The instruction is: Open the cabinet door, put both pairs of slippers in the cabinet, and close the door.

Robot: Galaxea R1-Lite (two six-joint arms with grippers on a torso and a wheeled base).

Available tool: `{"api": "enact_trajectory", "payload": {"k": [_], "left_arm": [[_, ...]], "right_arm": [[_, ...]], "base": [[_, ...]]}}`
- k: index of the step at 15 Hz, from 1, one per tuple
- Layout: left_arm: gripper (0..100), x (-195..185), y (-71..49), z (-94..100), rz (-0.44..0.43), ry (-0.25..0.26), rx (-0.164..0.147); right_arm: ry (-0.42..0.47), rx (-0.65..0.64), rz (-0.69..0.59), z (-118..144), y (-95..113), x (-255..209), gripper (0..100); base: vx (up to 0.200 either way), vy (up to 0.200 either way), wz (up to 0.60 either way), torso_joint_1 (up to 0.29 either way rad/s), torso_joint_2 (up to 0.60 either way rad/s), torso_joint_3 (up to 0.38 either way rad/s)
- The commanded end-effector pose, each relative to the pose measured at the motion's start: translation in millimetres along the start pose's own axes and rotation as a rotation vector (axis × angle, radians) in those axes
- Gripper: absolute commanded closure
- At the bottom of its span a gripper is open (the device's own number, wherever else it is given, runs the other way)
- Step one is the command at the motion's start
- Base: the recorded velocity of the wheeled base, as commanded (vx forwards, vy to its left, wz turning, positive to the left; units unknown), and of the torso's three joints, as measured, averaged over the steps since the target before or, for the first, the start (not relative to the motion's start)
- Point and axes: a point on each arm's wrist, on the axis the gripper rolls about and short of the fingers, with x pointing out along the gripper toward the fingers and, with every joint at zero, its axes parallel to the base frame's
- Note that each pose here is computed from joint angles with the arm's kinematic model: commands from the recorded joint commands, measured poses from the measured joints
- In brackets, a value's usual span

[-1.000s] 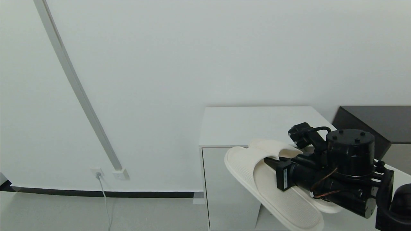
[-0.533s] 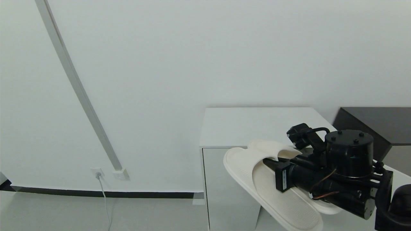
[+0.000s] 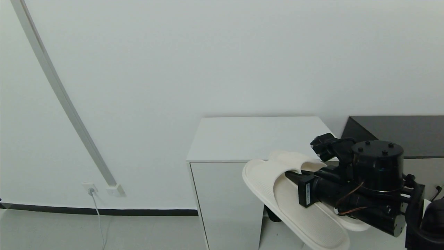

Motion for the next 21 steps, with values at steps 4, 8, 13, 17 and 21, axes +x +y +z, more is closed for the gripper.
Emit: {"api": "enact_trajectory", "payload": {"k": [4,8,13,17,21], "left_arm": [[100,0.1,0.0,-0.1,0.000,0.002,0.000],[100,0.1,0.0,-0.1,0.000,0.002,0.001],[100,0.1,0.0,-0.1,0.000,0.002,0.000],[100,0.1,0.0,0.1,0.000,0.000,0.000],[100,0.1,0.0,0.1,-0.002,0.000,0.000]], "right_arm": [[0.004,-0.010,0.001,-0.9,0.1,0.7,100],[0.011,-0.012,-0.001,-2.5,0.1,2.9,100],[0.004,-0.013,0.004,-2.0,1.3,1.0,100],[0.006,-0.012,0.007,-2.5,2.0,0.8,100],[0.009,-0.015,0.009,-3.6,2.4,0.9,100]], "base": [[0.000,-0.200,0.00,0.004,0.00,0.006],[0.000,-0.200,0.00,0.006,0.00,0.005],[0.000,-0.080,0.00,0.001,0.00,0.002],[0.000,0.000,0.00,0.000,0.00,0.000],[0.000,0.000,0.00,0.000,0.00,0.000]]}}
